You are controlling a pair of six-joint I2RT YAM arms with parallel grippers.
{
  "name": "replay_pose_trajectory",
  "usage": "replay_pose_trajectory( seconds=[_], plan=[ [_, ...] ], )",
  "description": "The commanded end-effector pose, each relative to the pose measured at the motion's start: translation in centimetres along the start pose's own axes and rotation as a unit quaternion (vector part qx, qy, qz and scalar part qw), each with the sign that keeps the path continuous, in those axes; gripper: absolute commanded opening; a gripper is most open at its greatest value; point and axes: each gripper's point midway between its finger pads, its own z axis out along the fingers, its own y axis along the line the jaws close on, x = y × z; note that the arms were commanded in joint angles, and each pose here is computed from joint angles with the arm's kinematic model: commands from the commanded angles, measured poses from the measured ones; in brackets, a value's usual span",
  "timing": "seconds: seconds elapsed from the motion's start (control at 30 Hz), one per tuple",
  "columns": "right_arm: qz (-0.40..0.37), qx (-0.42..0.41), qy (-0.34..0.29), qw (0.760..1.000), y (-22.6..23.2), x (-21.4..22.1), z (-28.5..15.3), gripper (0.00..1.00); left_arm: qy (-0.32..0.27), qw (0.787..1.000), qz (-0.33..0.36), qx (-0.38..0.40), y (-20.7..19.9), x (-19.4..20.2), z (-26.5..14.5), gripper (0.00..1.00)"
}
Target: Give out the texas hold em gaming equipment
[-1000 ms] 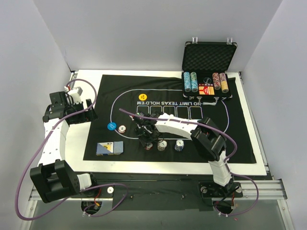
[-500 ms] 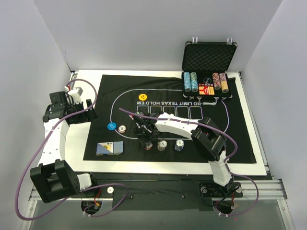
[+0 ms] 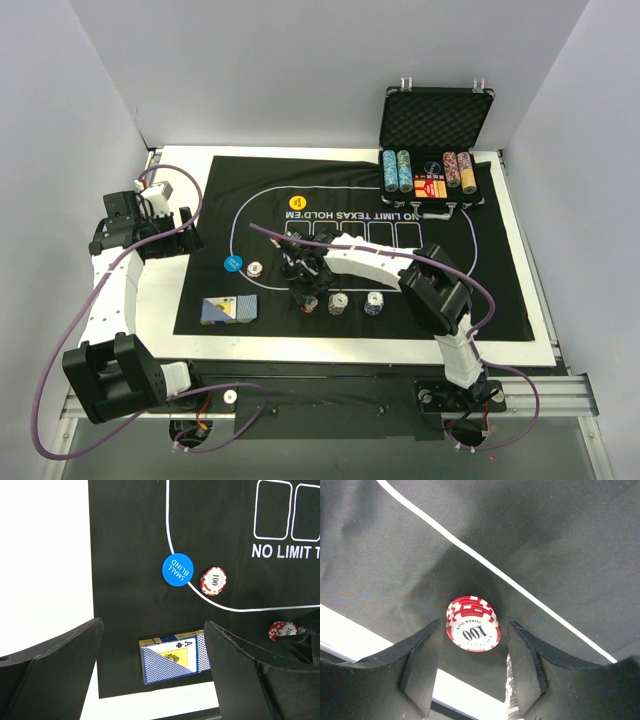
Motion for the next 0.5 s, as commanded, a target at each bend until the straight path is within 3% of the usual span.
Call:
replay_pose_trajectory(
  seconds=[0.0, 0.3, 0.47],
  plan=[
    [0.000, 0.006, 0.017, 1.000, -0.43, 0.60, -0.27, 0.50, -0.034, 0.999, 0.014, -0.003, -0.16, -2.28, -1.28, 0.93],
    [-0.001, 0.011, 0.017, 1.000, -0.61, 0.84, -0.26, 0.42, -0.034, 0.999, 0.014, -0.004, -0.09, -2.32, -1.19, 0.93],
    [-0.007, 0.010, 0.022, 1.000, -0.49, 1.26, -0.06, 0.43, -0.032, 0.999, 0.014, -0.005, 0.00, -2.16, -1.07, 0.93]
  ],
)
